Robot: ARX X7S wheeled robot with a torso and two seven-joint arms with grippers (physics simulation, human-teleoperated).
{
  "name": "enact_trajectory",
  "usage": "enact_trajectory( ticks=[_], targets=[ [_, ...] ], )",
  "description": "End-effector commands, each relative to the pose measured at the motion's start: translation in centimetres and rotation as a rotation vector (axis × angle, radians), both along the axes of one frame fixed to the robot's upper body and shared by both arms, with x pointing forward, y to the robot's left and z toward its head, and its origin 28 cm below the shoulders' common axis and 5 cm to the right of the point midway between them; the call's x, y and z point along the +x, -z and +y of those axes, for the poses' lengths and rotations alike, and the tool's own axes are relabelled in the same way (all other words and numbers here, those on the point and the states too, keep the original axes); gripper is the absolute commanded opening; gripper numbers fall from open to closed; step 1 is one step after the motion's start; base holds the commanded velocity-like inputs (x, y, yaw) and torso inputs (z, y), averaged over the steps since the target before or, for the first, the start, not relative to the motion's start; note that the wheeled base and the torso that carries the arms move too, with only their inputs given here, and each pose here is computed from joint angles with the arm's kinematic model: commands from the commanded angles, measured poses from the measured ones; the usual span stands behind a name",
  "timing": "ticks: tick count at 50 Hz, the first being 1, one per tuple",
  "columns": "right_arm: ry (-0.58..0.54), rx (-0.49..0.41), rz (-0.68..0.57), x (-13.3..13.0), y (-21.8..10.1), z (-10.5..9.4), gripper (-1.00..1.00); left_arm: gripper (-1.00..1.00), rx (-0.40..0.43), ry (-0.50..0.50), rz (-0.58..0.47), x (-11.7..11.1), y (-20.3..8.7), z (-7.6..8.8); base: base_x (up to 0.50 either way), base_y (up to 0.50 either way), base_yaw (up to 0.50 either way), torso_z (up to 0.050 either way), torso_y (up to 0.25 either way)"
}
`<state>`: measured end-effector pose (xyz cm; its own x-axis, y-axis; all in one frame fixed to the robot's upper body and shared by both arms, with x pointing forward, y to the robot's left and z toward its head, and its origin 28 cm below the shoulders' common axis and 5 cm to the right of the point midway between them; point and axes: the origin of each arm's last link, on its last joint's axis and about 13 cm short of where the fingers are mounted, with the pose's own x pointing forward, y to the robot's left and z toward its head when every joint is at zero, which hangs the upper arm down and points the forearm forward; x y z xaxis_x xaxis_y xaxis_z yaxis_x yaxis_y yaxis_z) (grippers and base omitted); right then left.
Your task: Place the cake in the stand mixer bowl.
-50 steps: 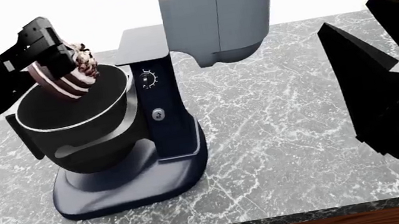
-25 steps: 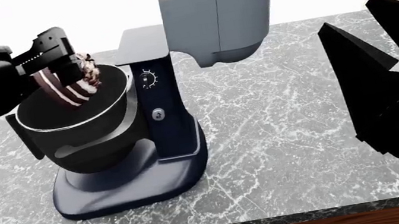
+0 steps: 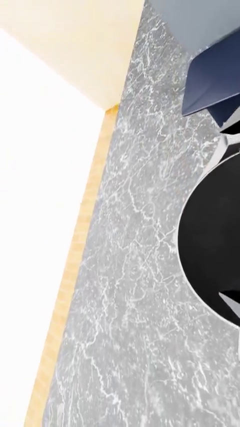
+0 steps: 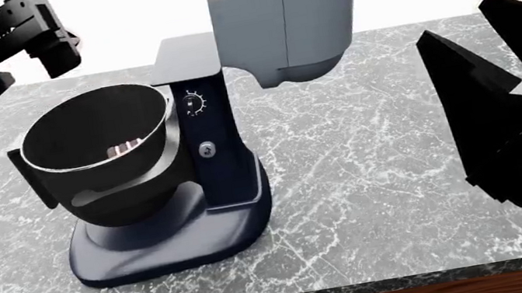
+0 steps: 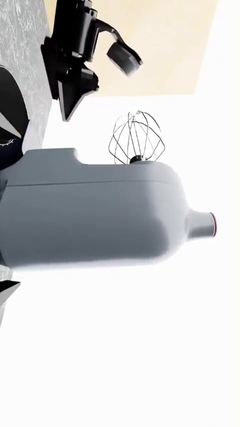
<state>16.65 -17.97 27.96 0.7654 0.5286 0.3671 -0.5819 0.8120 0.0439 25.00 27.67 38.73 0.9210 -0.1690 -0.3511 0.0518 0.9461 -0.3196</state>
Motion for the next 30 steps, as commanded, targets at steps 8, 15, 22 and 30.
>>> enact_trajectory(
  ticks=[8, 15, 22, 30],
  targets=[
    [0.005, -0.003, -0.006, -0.1, -0.3, 0.1, 1.0, 1.0, -0.018, -0.017, -0.134, -3.7, -1.9, 0.4, 0.0, 0.0, 0.0, 0.0, 0.0],
    [0.007, -0.001, -0.011, -0.3, -0.5, 0.1, 1.0, 1.0, 0.035, -0.027, -0.179, -5.1, -1.9, 0.1, 0.0, 0.0, 0.0, 0.0, 0.0],
    [0.015, 0.0, -0.014, -0.4, -0.7, -0.1, 1.0, 1.0, 0.035, -0.013, -0.218, -6.7, -1.8, 0.0, 0.0, 0.0, 0.0, 0.0, 0.0],
    [0.016, -0.001, -0.026, -0.8, -1.1, -0.1, 1.0, 1.0, 0.045, 0.004, -0.249, -7.8, -1.7, -0.2, 0.0, 0.0, 0.0, 0.0, 0.0]
  ],
)
